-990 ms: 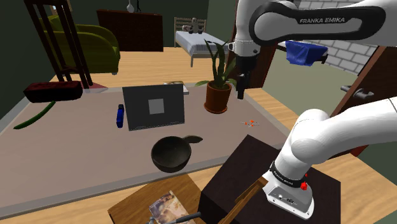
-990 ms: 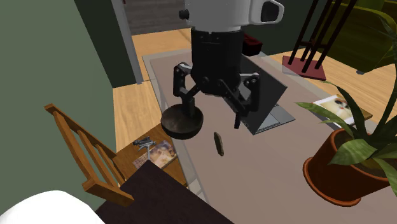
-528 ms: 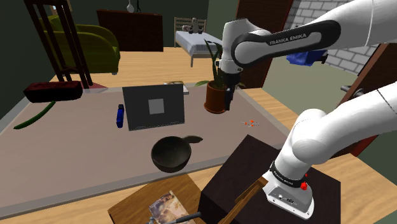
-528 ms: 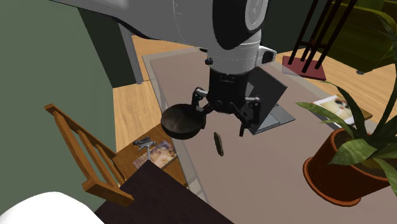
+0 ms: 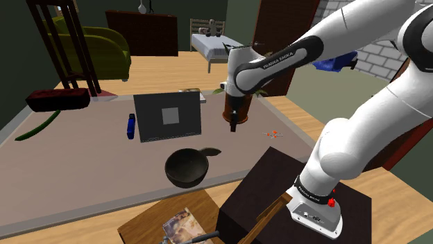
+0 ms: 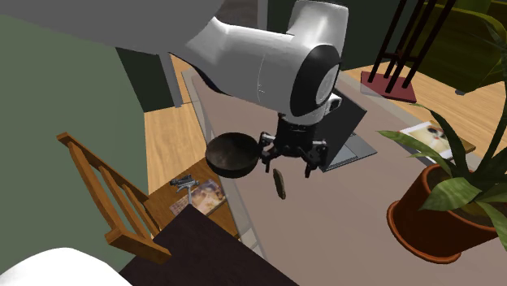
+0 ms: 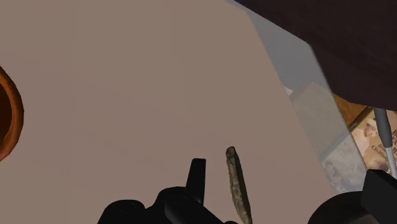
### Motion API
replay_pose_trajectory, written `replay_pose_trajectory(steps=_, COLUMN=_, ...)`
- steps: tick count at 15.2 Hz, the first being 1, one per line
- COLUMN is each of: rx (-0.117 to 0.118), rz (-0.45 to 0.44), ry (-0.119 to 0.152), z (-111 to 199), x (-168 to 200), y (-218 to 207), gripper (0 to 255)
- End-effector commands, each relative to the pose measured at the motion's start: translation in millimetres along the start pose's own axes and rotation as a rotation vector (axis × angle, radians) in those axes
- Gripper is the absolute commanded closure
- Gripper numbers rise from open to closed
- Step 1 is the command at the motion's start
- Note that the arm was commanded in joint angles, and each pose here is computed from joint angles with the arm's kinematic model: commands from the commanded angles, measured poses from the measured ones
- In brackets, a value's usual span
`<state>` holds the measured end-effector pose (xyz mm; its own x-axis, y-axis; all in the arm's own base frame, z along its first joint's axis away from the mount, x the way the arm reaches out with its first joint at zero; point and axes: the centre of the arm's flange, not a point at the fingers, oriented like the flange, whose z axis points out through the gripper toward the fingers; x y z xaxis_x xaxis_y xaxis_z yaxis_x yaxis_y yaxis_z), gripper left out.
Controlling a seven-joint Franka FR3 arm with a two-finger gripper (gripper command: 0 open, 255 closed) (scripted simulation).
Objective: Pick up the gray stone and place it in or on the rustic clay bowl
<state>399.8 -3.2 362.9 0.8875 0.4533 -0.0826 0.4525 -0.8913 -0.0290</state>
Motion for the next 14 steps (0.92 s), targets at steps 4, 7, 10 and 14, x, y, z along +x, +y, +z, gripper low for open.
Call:
replay_pose_trajectory(steps=4, rx=0.023, rz=-0.086, ry=0.027, z=54.1, x=35.9, y=9.5, gripper=0)
replay_pose_trajectory(steps=7, rx=0.038, rz=-0.137, ry=0.042, z=84.6, x=59.3, y=12.9, gripper=0)
replay_pose_trajectory(steps=10, rx=0.053, rz=-0.188, ry=0.057, z=114.7, x=83.2, y=14.7, gripper=0)
replay_pose_trajectory(steps=14, rx=0.067, rz=-0.235, ry=0.071, z=147.6, x=106.2, y=14.4, gripper=0)
